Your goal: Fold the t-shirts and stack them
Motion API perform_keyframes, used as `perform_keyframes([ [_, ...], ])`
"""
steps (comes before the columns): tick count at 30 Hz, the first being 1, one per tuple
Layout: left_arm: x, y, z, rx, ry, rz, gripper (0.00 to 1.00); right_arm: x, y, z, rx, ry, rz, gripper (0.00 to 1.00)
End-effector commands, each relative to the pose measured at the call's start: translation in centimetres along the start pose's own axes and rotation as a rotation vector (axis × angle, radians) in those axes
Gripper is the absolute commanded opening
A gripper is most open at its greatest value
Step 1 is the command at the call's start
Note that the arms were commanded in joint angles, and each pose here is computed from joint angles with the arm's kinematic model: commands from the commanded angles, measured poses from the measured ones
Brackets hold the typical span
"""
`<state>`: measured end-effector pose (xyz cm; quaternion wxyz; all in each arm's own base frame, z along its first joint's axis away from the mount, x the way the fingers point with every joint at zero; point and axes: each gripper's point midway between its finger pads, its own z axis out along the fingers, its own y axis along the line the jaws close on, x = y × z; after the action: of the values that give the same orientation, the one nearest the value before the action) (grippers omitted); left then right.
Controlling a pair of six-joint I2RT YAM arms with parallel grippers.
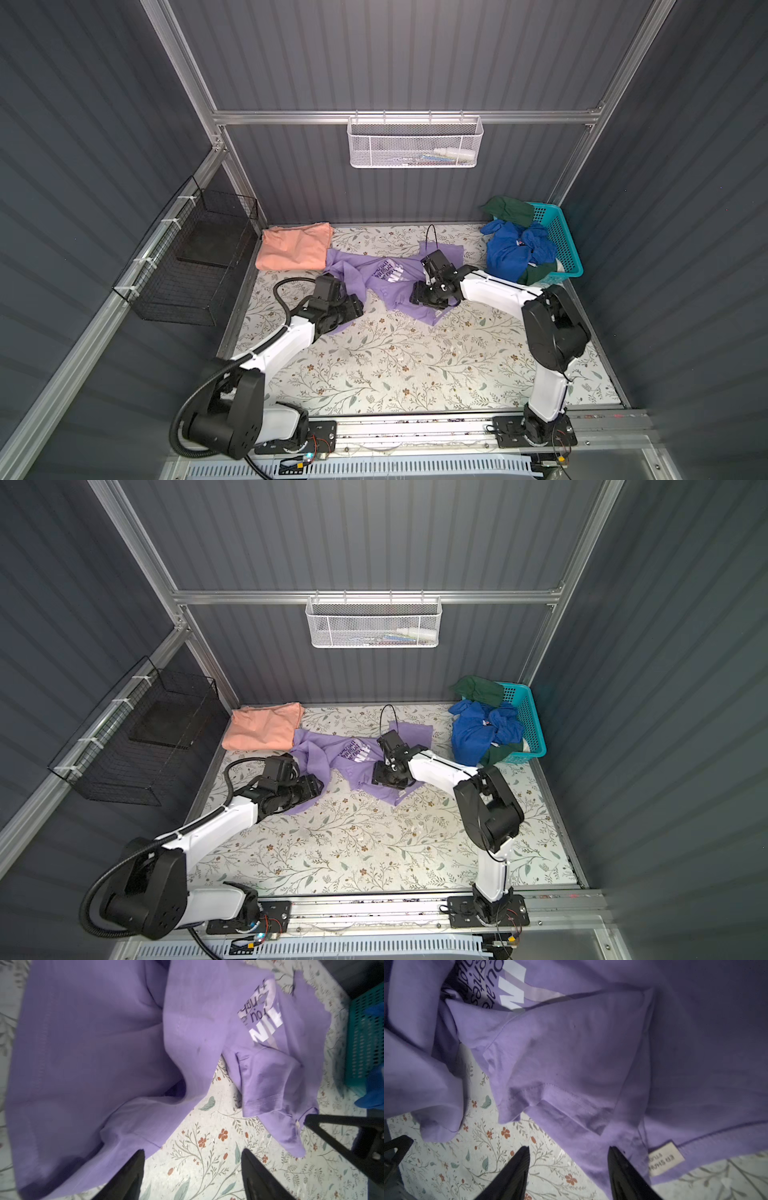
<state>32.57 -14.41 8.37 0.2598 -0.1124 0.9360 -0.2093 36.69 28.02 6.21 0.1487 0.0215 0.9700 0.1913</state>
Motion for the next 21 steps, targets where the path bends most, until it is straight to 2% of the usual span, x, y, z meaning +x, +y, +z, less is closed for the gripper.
perform_keyframes([
  [1,-1.0,-1.1,1.0,0.023,0.010,0.027,0.75,-0.1,-1.5,0.4,0.102,0.016,-0.010,0.61],
  [7,-1.6,-0.8,2.7,-0.019,0.029,0.054,0.76,0.5,-2.3,0.9,0.132,0.026,-0.004,0.56],
  [11,-1.8,-0.7,3.7,-0.032,0.041,0.052,0.76,0.8,-1.1,1.4,0.068,0.060,0.002,0.43],
  [21,-1.9,-0.8,3.7,-0.025,0.041,0.057,0.75,1.5,-1.7,2.1,0.102,0.081,0.019,0.43],
])
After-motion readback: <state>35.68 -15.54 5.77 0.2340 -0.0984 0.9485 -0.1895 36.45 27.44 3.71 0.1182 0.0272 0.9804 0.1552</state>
